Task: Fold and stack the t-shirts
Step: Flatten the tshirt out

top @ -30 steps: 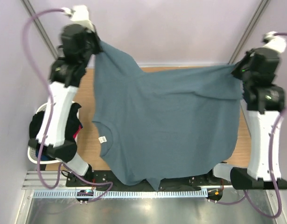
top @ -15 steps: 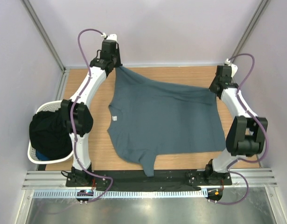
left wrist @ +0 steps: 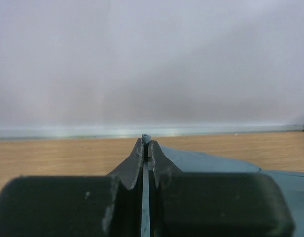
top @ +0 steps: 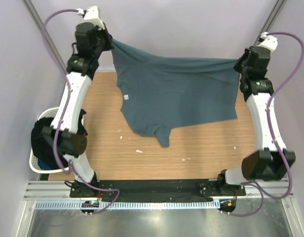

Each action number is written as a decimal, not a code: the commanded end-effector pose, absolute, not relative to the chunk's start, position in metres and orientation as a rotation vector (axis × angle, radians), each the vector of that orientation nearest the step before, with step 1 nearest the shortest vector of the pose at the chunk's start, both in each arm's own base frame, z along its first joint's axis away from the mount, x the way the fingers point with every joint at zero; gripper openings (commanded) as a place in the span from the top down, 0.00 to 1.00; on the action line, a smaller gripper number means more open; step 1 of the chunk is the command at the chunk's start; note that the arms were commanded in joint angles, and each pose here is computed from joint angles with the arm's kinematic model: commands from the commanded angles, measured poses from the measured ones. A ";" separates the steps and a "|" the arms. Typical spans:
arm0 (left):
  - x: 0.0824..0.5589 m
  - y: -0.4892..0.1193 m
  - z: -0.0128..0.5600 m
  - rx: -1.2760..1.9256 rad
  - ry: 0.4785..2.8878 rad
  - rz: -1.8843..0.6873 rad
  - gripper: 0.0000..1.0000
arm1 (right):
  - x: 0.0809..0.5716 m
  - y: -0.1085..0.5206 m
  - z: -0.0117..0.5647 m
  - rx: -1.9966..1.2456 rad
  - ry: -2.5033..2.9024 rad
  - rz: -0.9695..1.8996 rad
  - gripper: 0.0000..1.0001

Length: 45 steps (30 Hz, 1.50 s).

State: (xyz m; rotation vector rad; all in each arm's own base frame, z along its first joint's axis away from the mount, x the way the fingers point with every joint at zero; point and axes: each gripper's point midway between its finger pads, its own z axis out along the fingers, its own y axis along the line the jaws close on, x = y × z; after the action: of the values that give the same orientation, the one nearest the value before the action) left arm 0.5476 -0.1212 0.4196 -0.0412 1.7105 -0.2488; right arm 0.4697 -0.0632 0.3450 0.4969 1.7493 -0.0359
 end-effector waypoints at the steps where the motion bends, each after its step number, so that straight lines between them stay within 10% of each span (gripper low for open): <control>1: 0.467 -0.108 0.538 0.004 1.441 -0.290 1.00 | 0.413 -0.063 0.444 0.441 1.536 -0.037 0.99; 20: 0.096 -0.042 0.709 0.109 0.865 -0.383 1.00 | 0.113 -0.033 0.610 0.302 1.027 0.007 0.99; 26: 0.049 0.004 0.727 -0.063 0.774 -0.286 1.00 | 0.081 -0.029 0.642 0.275 0.961 0.007 0.99; 37: 0.238 -0.026 0.679 -0.107 1.134 -0.164 1.00 | 0.201 -0.049 0.627 0.305 1.171 -0.098 0.99; 45: 0.351 -0.073 0.525 -0.004 1.440 -0.165 1.00 | 0.302 -0.066 0.470 0.353 1.479 -0.193 0.99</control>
State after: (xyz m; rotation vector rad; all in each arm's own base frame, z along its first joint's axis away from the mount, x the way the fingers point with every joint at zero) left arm 0.3525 -0.0747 0.5255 -0.0092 1.5025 -0.1712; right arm 0.2937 -0.0538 0.5001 0.3227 1.4650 -0.1236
